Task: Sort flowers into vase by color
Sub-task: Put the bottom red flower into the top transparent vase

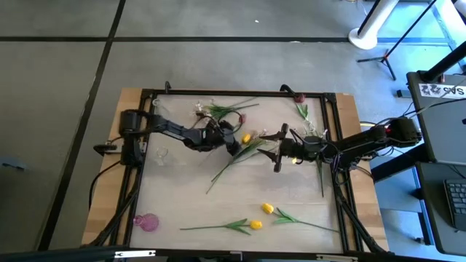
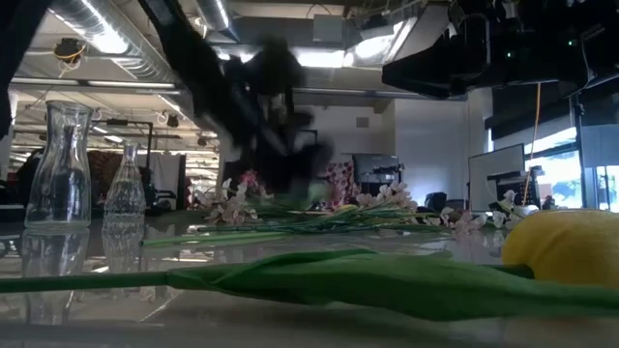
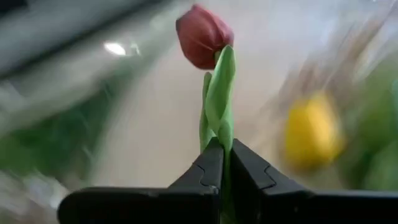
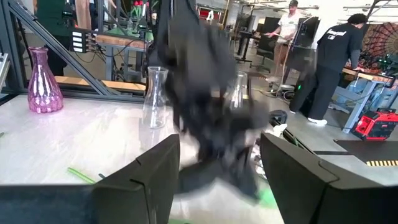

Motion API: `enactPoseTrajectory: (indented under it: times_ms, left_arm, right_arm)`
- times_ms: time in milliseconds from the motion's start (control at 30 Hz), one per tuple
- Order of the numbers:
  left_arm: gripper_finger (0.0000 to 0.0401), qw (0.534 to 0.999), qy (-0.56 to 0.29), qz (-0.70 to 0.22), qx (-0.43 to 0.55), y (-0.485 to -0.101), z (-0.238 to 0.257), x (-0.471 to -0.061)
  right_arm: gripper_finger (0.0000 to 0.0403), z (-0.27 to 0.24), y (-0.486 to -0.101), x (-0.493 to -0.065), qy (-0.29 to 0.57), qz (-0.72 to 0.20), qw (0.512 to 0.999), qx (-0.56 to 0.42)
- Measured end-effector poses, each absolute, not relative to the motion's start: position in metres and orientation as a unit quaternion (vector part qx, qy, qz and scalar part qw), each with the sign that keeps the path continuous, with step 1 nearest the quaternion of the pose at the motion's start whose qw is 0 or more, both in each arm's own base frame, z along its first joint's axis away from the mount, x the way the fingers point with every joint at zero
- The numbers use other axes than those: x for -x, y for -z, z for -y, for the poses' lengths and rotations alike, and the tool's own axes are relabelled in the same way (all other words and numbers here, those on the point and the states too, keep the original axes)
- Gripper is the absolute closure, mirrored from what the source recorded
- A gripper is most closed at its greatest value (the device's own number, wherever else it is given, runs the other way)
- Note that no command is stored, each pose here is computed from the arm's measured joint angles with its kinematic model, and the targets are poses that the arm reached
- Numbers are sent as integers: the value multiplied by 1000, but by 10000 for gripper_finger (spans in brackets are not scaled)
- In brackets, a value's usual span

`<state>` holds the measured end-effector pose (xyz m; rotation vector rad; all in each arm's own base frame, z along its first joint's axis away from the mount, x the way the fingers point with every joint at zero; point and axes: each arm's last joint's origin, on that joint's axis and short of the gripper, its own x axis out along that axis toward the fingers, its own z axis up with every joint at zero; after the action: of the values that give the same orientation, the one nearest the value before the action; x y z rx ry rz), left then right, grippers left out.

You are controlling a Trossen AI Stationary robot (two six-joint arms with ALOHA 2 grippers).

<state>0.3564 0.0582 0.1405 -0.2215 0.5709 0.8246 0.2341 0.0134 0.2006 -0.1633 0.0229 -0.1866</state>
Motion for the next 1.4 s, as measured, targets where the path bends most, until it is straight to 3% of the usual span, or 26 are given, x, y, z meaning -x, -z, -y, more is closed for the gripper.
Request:
enactPoseTrajectory:
  times_ms: [300,467,867,1167,1400]
  left_arm:
    - [398,874,-474,-107,-22,-275,-10,-312]
    - [399,863,-501,-46,-41,-309,26,-265]
    - [395,891,-453,31,-20,-319,34,-167]
    - [392,909,-404,101,-2,-305,18,-129]
    - [391,912,-336,236,-17,-304,8,-112]
  right_arm:
    - [180,-13,-200,-234,92,-15,992,82]
    - [180,-13,-200,-234,92,-15,992,82]
    - [180,-13,-201,-234,92,-10,992,81]
    - [180,-13,-201,-234,92,-11,993,79]
    - [180,-14,-204,-235,78,15,994,69]
